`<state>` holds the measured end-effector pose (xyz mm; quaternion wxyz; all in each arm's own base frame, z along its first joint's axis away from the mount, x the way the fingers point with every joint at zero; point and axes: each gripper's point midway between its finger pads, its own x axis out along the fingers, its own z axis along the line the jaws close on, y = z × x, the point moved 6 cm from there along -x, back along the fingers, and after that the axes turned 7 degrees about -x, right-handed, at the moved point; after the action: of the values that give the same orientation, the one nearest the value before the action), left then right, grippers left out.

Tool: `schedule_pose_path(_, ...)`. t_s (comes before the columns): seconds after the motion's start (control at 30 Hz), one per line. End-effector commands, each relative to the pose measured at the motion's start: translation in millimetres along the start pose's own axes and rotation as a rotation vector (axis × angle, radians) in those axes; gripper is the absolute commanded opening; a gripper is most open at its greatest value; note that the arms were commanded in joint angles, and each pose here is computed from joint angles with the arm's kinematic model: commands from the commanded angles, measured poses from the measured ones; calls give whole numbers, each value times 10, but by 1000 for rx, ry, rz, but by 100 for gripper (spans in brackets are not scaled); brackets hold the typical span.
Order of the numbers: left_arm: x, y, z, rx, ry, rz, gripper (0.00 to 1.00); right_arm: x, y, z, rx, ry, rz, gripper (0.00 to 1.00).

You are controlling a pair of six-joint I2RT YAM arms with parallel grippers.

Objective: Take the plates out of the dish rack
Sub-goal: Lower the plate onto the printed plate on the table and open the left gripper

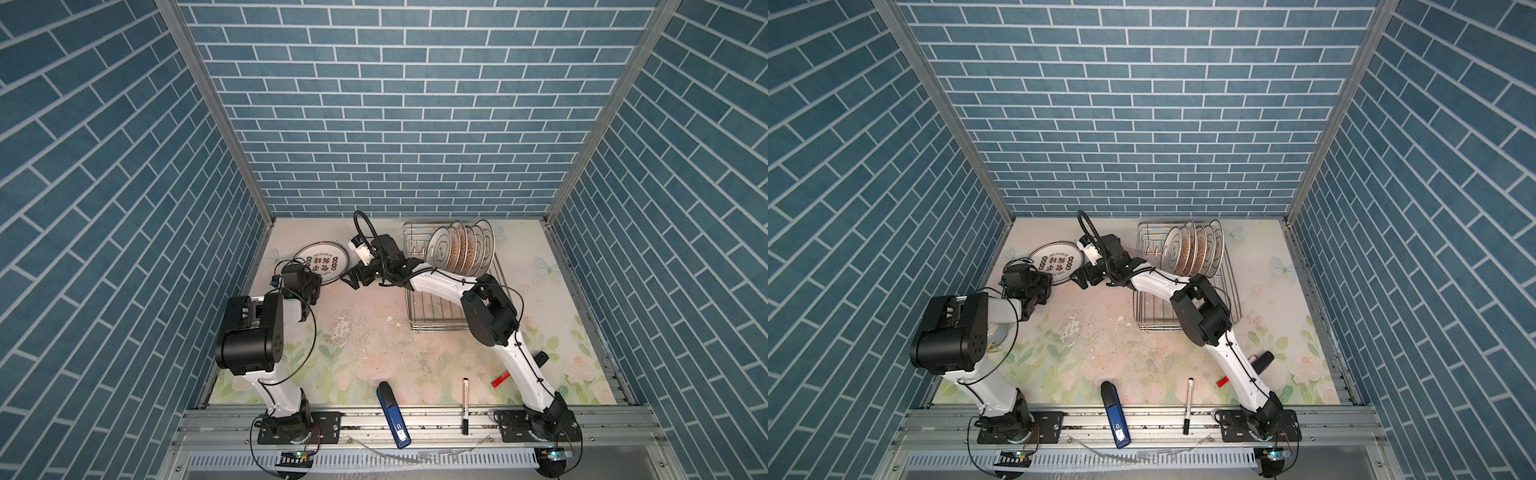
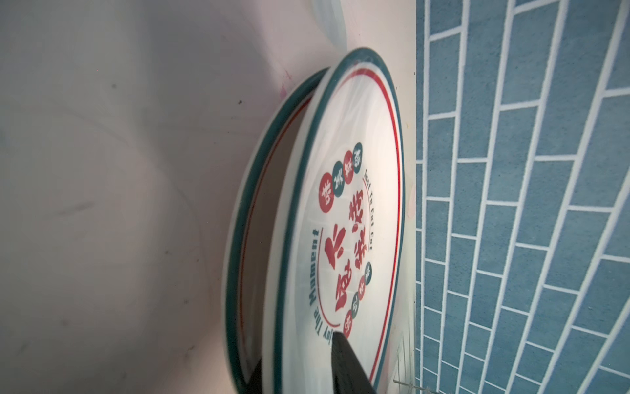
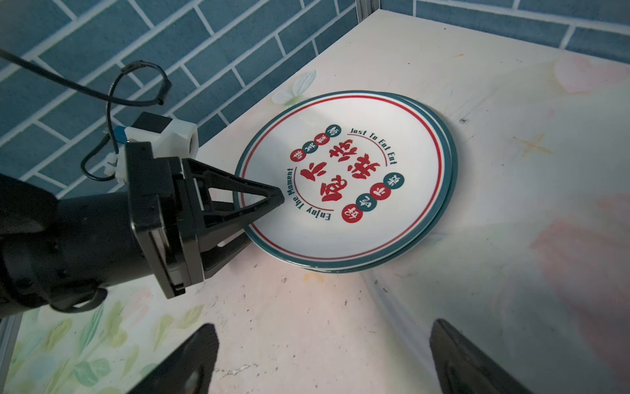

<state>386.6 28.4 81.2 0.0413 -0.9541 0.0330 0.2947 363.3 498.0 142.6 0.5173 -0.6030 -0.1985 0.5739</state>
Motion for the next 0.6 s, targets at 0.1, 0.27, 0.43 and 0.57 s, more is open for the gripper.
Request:
schedule_pose_path(0.1, -36, -52, -44, 60, -100, 12, 33, 5, -108, -19, -25, 46, -10, 98)
schedule_pose_path(0.27, -99, -80, -122, 115, -136, -14, 48, 4, -122, -12, -21, 39, -17, 98)
schedule_pose_path(0.43, -162, -110, -142, 137, -163, -40, 49, 6, -119, -11, -20, 38, -17, 98)
schedule_pose_path(0.57, -184, -110, -199, 153, -153, -41, 49, -8, -125, -15, -20, 39, -19, 98)
